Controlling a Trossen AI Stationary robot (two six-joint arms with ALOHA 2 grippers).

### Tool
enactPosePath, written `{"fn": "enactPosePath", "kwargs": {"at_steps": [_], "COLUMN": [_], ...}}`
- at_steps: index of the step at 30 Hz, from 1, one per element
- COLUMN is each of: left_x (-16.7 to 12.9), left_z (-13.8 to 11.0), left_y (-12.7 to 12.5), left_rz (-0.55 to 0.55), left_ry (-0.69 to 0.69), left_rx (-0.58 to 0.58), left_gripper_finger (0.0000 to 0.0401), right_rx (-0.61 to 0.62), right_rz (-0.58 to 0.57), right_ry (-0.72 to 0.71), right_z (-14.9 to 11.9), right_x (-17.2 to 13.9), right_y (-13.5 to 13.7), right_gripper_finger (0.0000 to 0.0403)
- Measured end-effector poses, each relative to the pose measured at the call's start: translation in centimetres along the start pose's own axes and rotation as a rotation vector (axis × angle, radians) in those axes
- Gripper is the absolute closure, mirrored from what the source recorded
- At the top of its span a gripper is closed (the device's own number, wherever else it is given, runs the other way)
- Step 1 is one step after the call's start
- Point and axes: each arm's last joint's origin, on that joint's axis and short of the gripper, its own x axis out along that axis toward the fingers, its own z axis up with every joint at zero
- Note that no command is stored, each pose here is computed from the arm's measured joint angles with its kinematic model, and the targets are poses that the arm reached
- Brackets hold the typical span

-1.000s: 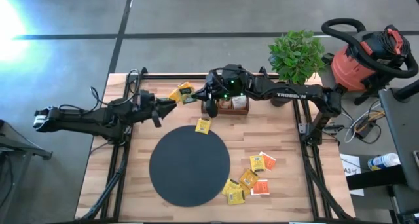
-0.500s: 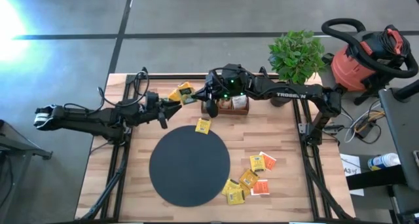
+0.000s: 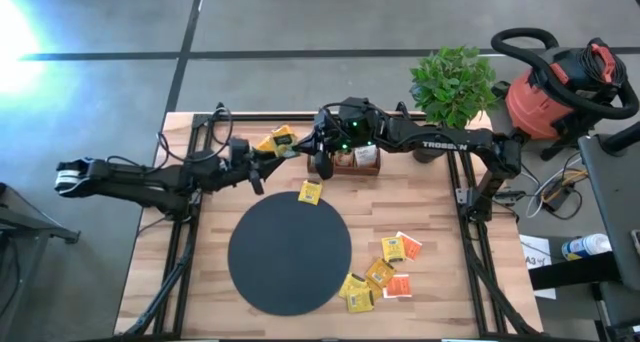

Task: Pick & Place Tea
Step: Put the yellow tea bag into the left section of the wooden organizer

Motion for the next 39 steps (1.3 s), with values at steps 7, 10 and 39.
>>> {"fn": "enactPosePath", "kwargs": {"at_steps": [7,10,39], "left_x": [0.8,1.0,1.1], "left_z": [-0.6,-0.7,-1.2], "left_y": [-0.1,-0.1,0.4], "left_rz": [-0.061,-0.060,0.001], "left_ry": [0.028,0.030,0.075], "left_rx": [-0.007,-0.006,0.065], "left_gripper_finger": [0.0303,0.0334,0.0401], "right_rx": [0.018,0.019,0.020], "right_rz": [0.004,0.003,-0.025], "right_ry": [0.000,0.004,0.136], "right_z": [0.0,-0.1,-1.0], "right_x": [0.0,0.0,-0.2], "right_y": [0.1,0.1,-0.1], "right_gripper_finger": [0.0394,0.0394,0.0358]}}
